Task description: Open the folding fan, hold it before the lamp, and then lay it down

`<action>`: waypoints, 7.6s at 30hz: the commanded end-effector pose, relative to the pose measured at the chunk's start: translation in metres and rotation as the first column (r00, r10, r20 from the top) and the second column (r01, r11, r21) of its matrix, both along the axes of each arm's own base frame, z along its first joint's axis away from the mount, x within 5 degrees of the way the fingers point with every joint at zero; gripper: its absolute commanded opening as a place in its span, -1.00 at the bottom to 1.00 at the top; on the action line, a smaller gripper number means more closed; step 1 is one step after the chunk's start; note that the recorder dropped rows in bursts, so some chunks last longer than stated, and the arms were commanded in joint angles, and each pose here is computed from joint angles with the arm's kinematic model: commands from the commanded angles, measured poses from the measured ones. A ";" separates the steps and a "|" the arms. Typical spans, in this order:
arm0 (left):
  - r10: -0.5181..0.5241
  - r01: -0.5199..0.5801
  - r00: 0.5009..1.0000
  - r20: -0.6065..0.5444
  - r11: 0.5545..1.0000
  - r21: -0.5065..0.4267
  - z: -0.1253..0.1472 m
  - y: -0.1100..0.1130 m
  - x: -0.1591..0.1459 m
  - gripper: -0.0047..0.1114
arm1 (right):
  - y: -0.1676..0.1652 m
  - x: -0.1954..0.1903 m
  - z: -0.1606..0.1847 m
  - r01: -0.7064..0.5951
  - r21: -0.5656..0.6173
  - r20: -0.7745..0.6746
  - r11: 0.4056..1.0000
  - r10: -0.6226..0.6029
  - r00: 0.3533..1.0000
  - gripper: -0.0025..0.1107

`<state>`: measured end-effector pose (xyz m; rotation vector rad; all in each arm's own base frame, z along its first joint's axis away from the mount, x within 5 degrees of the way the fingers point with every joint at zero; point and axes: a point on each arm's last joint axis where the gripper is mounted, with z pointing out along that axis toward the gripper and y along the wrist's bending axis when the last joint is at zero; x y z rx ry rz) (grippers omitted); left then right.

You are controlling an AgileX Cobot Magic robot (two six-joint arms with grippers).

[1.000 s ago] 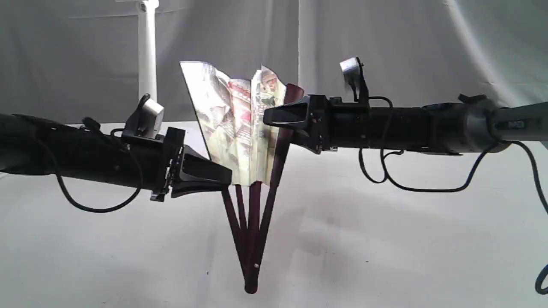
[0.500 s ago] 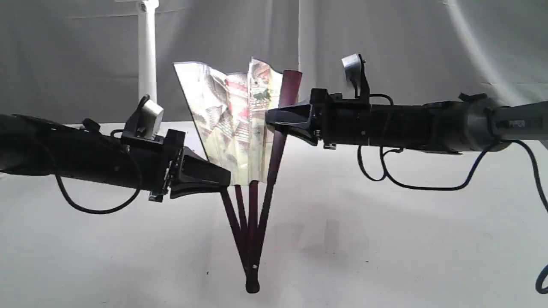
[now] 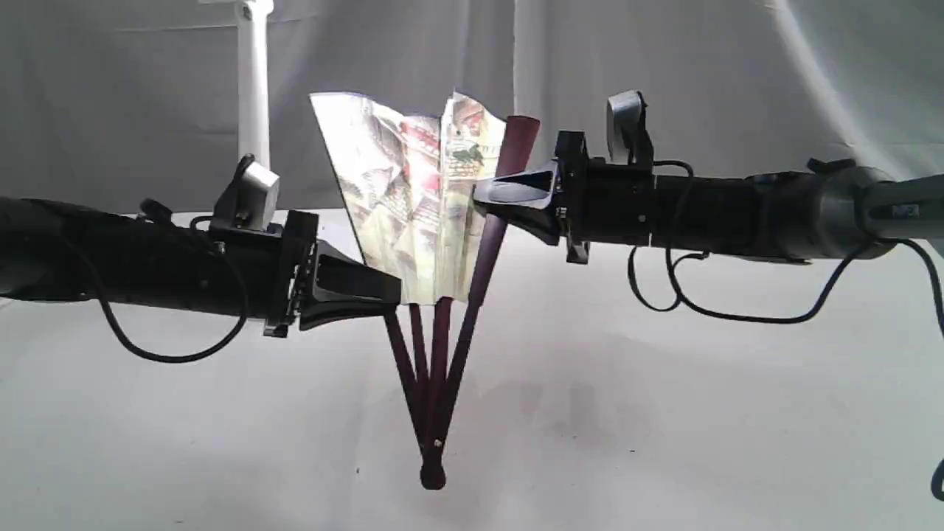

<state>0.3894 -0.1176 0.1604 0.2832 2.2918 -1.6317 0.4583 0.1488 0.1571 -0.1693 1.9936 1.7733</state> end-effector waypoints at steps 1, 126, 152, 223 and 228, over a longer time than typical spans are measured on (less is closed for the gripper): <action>0.034 -0.032 0.999 0.024 0.997 -0.075 0.014 -0.002 0.003 -0.92 | 0.000 -0.003 0.000 -0.039 -0.049 0.036 0.998 0.040 0.999 -0.96; 0.143 -0.128 0.982 0.124 0.985 -0.119 0.032 -0.001 0.024 -0.92 | -0.001 0.012 0.017 0.024 -0.062 0.165 0.998 -0.014 0.986 -0.53; 0.238 -0.238 0.971 -0.017 0.957 -0.165 0.036 0.003 0.031 -0.92 | -0.041 0.019 0.020 0.082 0.028 -0.058 0.996 -0.080 0.995 -0.96; 0.400 -0.476 0.871 -0.284 0.831 -0.289 0.096 0.104 0.015 -0.92 | -0.108 0.051 0.090 0.213 0.121 -0.244 0.969 -0.179 0.953 -0.96; 0.412 -0.487 0.865 -0.287 0.828 -0.279 0.088 0.108 0.012 -0.92 | -0.128 0.051 0.088 0.246 0.104 -0.243 0.964 -0.216 0.946 -0.96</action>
